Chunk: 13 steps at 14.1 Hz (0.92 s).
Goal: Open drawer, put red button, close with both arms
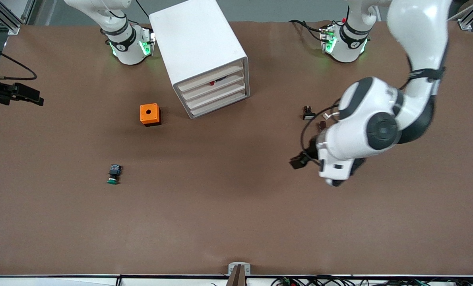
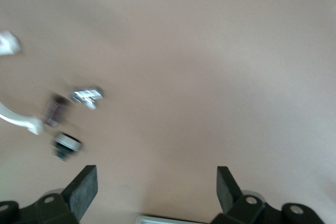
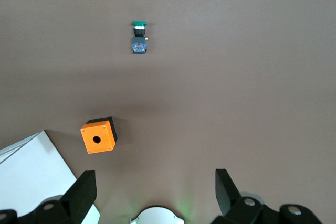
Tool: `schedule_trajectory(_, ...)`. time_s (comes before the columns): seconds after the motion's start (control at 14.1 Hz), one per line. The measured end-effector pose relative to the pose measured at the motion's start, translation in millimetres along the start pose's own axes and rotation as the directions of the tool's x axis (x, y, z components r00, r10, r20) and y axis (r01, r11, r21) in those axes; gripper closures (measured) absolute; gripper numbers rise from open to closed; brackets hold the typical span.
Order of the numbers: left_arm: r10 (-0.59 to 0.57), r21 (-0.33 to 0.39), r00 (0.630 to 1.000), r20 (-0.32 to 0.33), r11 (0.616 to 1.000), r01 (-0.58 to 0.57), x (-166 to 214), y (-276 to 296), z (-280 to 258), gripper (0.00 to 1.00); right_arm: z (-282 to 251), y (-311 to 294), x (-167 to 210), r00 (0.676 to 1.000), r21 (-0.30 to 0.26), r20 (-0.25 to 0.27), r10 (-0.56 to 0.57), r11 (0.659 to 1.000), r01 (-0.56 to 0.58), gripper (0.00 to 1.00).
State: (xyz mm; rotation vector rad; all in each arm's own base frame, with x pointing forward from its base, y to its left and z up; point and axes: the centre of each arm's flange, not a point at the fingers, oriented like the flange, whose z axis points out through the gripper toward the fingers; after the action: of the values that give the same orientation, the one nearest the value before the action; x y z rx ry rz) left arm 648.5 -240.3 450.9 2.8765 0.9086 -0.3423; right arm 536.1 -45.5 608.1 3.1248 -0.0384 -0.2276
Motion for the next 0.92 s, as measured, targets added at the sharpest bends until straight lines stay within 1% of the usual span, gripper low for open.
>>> schedule_trajectory(0.07,0.046,0.022,0.999,0.004,0.999,-0.047,13,-21,-14,0.0,-4,-2,-3,1.0,-0.001,-0.01,-0.003,1.0,0.003,0.0)
schedule_trajectory(0.21,0.16,0.072,0.987,0.029,0.984,-0.162,32,-64,-40,0.0,-7,-3,-5,1.0,-0.002,-0.02,-0.005,1.0,0.005,0.0)
schedule_trajectory(0.28,0.207,0.082,0.977,0.04,0.974,-0.21,42,-84,-52,0.0,-7,-3,-4,1.0,-0.002,-0.021,-0.005,1.0,0.005,0.0)
schedule_trajectory(0.42,0.282,0.081,0.958,0.046,0.955,-0.285,58,-119,-74,0.0,-8,-2,-5,1.0,-0.001,-0.018,-0.002,1.0,0.002,0.0)
schedule_trajectory(0.57,0.339,0.09,0.94,0.046,0.935,-0.342,61,-140,-85,0.0,-10,-2,-8,1.0,0.002,-0.019,-0.003,1.0,0.003,0.0)
schedule_trajectory(0.78,0.409,0.155,0.911,0.046,0.898,-0.411,58,-158,-86,0.0,-19,-1,-15,0.999,0.025,-0.039,0.007,1.0,-0.006,0.0)
schedule_trajectory(0.92,0.456,0.176,0.889,0.039,0.873,-0.455,56,-179,-99,0.0,-25,8,-20,0.998,0.035,-0.051,0.024,0.999,-0.023,0.0)
